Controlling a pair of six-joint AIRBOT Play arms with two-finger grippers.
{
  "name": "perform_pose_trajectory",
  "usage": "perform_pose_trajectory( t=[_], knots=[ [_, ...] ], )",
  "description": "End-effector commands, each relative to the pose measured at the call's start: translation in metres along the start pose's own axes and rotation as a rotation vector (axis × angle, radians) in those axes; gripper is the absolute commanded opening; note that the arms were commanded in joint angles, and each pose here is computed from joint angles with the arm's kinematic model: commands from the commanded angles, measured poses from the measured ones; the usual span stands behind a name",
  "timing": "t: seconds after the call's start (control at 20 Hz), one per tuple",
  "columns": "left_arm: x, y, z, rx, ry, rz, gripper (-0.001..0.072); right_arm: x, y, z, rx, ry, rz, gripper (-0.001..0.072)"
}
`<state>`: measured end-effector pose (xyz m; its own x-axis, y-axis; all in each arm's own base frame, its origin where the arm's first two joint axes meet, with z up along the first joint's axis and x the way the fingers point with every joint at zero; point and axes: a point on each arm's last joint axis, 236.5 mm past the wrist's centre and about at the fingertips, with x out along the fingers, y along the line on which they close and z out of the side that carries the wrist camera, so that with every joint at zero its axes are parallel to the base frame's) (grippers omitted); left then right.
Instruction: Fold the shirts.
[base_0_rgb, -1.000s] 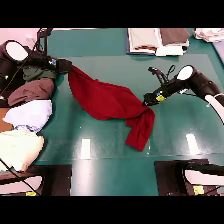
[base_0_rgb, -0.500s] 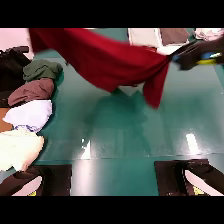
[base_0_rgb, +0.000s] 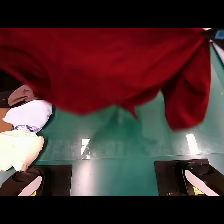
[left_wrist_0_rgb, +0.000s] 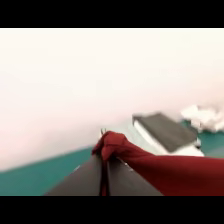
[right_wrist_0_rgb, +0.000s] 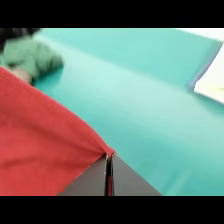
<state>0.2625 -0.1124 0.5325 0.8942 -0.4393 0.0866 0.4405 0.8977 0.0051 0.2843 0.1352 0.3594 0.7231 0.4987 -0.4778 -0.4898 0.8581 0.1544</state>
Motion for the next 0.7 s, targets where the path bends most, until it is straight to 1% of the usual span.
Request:
perform_pose_trajectory(
  t=[0.0, 0.1, 0.25, 0.35, 0.4, 0.45, 0.5, 0.55, 0.65],
  knots=[
    [0.052, 0.013, -0.100, -0.056, 0.303, -0.020, 0.0021, 0.043, -0.005, -0.045, 0.072, 0.241, 0.055, 0.0013],
    [0.086, 0.023, -0.192, -0.116, 0.544, -0.031, 0.0022, 0.086, -0.006, -0.080, 0.102, 0.364, 0.086, 0.0013],
    [0.111, 0.040, -0.321, -0.185, 0.829, -0.009, 0.0022, 0.140, 0.011, -0.157, 0.134, 0.563, 0.150, 0.0014],
    [0.114, 0.048, -0.373, -0.199, 0.948, 0.007, 0.0022, 0.162, 0.030, -0.198, 0.128, 0.631, 0.182, 0.0015],
    [0.115, 0.051, -0.385, -0.196, 0.977, 0.014, 0.0022, 0.169, 0.037, -0.209, 0.119, 0.637, 0.193, 0.0016],
    [0.116, 0.055, -0.389, -0.188, 0.981, 0.023, 0.0022, 0.173, 0.042, -0.216, 0.113, 0.642, 0.201, 0.0089],
    [0.119, 0.057, -0.387, -0.181, 0.966, 0.031, 0.0022, 0.175, 0.044, -0.220, 0.112, 0.643, 0.202, 0.0287],
    [0.121, 0.060, -0.385, -0.172, 0.953, 0.040, 0.0022, 0.175, 0.043, -0.220, 0.115, 0.645, 0.199, 0.0392],
    [0.119, 0.067, -0.386, -0.145, 0.962, 0.061, 0.0022, 0.169, 0.027, -0.217, 0.131, 0.636, 0.170, 0.0393]
  ],
)
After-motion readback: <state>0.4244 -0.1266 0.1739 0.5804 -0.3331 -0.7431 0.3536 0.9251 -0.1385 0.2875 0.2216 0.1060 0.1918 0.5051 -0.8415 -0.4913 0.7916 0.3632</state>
